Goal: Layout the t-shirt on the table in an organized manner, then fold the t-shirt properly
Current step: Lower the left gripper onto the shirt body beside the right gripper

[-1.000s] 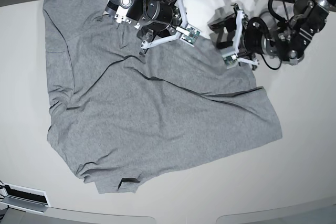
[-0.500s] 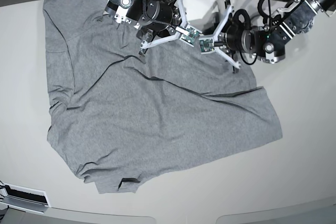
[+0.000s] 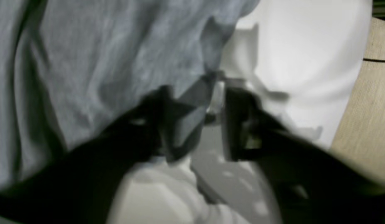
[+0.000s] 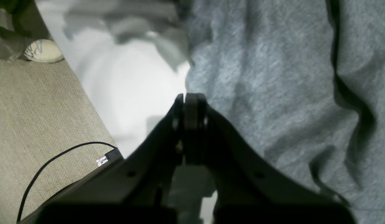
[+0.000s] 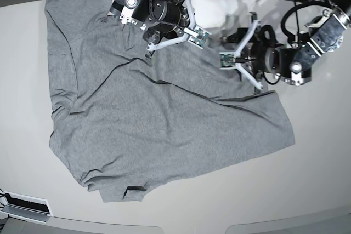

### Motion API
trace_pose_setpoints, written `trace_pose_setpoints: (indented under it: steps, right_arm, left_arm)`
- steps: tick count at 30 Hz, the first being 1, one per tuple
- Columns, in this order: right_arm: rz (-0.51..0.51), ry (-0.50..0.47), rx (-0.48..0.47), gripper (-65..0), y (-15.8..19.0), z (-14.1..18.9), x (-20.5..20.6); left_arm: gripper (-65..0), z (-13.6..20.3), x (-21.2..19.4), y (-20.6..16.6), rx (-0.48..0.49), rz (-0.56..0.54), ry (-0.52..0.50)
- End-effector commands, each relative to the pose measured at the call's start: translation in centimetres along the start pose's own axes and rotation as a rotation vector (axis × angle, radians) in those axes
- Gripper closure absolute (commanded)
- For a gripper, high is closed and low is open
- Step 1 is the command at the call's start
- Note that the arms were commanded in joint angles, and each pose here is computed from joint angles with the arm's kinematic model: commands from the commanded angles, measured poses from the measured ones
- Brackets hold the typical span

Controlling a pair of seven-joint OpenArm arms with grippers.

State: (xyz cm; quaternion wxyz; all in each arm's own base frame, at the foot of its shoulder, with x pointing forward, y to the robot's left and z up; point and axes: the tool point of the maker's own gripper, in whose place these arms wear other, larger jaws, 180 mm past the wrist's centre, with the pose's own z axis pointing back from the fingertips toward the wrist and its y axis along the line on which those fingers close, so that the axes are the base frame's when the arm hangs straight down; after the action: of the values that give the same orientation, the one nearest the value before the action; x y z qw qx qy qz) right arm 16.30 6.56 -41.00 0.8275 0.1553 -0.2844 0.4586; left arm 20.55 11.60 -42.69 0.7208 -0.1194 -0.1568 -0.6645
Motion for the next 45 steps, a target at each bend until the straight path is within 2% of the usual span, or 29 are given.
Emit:
trace_pose_setpoints:
  steps: [1,6,8,9,10,12,13,16,21,28,34,37,39,43,45]
  right_arm:
    - [-0.006,-0.042,-0.003,0.0,-0.1,0.3,1.1]
    - [-0.005,-0.044,-0.005,0.0,-0.2,0.3,1.2]
    - [-0.003,-0.045,-0.007,0.0,-0.3,0.3,1.3]
    - [-0.004,-0.045,-0.006,0.0,-0.3,0.3,1.3]
    - [-0.004,-0.044,-0.005,0.0,-0.2,0.3,1.2]
    - [-0.005,-0.046,-0.003,0.0,-0.2,0.3,1.3]
    - [-0.005,-0.047,-0.004,0.0,-0.3,0.3,1.3]
    - [-0.006,-0.046,-0.003,0.0,-0.2,0.3,1.3]
    - [0.004,-0.046,0.004,0.0,-0.1,0.3,1.3]
    - [0.009,-0.046,0.009,0.0,0.0,0.3,1.3]
    - [0.013,-0.047,0.015,0.0,0.1,0.3,1.3]
    - [0.091,-0.085,0.163,0.0,2.8,0.5,1.9]
    - [0.081,-0.138,0.205,0.0,3.7,0.7,3.0]
    - [-0.008,-0.177,0.062,0.0,1.5,0.2,5.2]
    - [-0.031,-0.210,0.030,0.0,0.9,0.2,6.7]
  left_arm:
    - [-43.1,0.6,0.4,0.6,0.012,-0.006,-0.026]
    - [-43.0,-0.9,-0.1,-0.1,-0.006,0.036,-0.092]
    - [-42.9,-1.8,-0.9,0.1,-0.006,0.051,-0.073]
    - [-40.7,-2.1,-1.1,0.1,-0.005,0.051,-0.062]
    - [-34.0,-2.2,-1.1,0.1,-0.004,0.048,-0.059]
    - [-9.3,-2.1,-0.9,0.3,0.002,0.043,-0.062]
    - [0.0,-1.9,-0.7,0.8,0.011,0.036,-0.064]
    - [0.0,-0.9,0.0,2.7,0.071,0.026,-0.073]
    - [0.0,1.0,2.1,5.0,0.081,0.023,-0.118]
    - [0.0,3.2,2.8,8.9,0.158,0.000,-0.094]
    - [0.0,3.1,2.8,9.3,0.143,0.052,-0.137]
    - [0.0,3.3,3.4,9.2,0.128,0.077,-0.171]
    - [0.0,3.5,4.0,9.2,0.114,0.099,-0.197]
    - [0.0,3.6,4.5,8.9,0.087,0.131,-0.226]
    - [0.0,3.7,5.0,8.6,0.069,0.153,-0.252]
